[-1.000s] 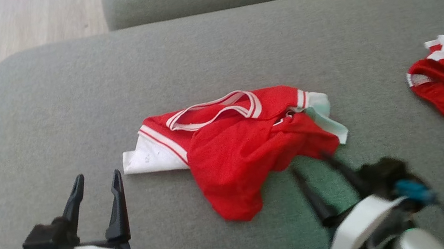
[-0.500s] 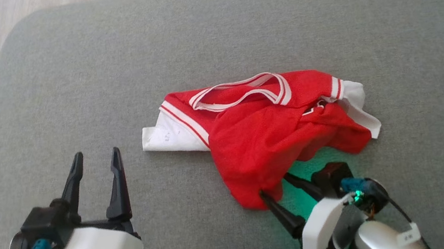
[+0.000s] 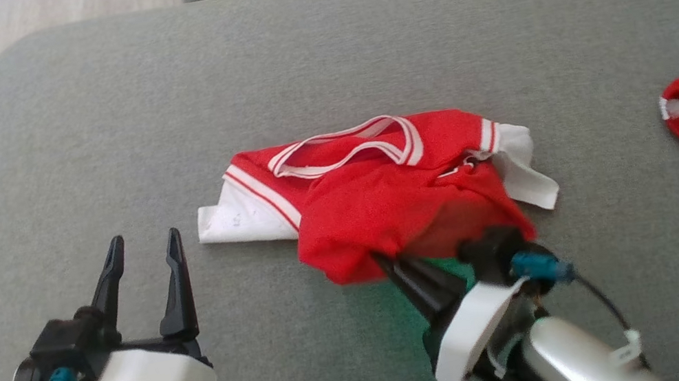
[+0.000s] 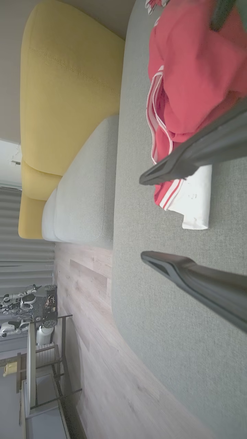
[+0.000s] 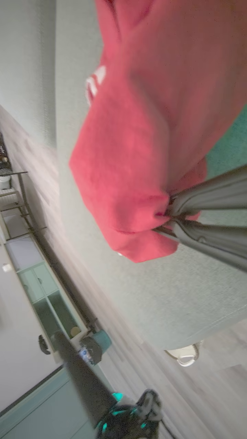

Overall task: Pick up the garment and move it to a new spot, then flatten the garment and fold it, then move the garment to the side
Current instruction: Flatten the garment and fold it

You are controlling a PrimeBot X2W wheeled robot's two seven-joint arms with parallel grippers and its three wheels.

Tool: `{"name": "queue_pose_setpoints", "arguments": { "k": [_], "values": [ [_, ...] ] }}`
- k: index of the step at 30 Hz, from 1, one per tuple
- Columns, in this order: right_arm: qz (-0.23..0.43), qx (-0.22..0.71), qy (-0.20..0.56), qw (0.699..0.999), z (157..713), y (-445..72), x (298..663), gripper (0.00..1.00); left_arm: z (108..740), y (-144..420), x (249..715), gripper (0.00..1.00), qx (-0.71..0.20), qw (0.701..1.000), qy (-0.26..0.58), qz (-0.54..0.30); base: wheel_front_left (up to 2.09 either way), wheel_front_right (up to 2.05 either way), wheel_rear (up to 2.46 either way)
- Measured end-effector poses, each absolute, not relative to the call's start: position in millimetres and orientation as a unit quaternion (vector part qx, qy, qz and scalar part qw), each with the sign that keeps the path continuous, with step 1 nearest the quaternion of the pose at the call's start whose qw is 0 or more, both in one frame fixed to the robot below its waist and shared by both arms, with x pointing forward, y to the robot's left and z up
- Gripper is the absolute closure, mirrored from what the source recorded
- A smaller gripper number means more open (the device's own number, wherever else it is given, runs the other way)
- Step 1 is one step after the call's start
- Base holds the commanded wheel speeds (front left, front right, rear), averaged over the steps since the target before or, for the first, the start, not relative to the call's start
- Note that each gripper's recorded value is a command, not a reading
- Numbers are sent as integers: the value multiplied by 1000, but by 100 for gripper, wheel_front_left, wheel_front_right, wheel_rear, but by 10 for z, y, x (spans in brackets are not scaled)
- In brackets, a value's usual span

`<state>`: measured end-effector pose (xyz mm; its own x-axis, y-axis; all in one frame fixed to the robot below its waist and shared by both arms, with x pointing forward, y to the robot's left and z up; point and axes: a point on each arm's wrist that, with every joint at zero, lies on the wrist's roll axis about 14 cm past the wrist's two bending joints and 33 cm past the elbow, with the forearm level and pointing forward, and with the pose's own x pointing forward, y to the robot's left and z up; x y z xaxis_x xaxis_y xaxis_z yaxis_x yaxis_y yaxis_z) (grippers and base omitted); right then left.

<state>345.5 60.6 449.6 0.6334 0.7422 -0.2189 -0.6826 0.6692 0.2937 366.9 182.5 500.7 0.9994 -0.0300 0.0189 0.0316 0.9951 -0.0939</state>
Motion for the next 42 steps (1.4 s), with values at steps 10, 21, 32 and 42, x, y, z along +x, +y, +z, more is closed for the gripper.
{"name": "queue_pose_setpoints", "arguments": {
  "k": [10,21,32,42],
  "values": [
    [293,140,77,943,5065,-38,3872,100,5023,1693,3743,0,-49,998,-13,-35,0,0,0],
    [99,195,139,966,4508,-1197,4189,100,4958,1708,3745,0,-49,998,-3,-33,0,0,0],
    [34,255,142,956,4298,-1462,4339,0,4974,1736,3782,0,-47,998,-6,-30,0,0,0],
    [67,136,10,988,5099,-1604,4376,0,5096,1705,3757,0,-46,998,-24,-33,0,0,0]
  ]
}}
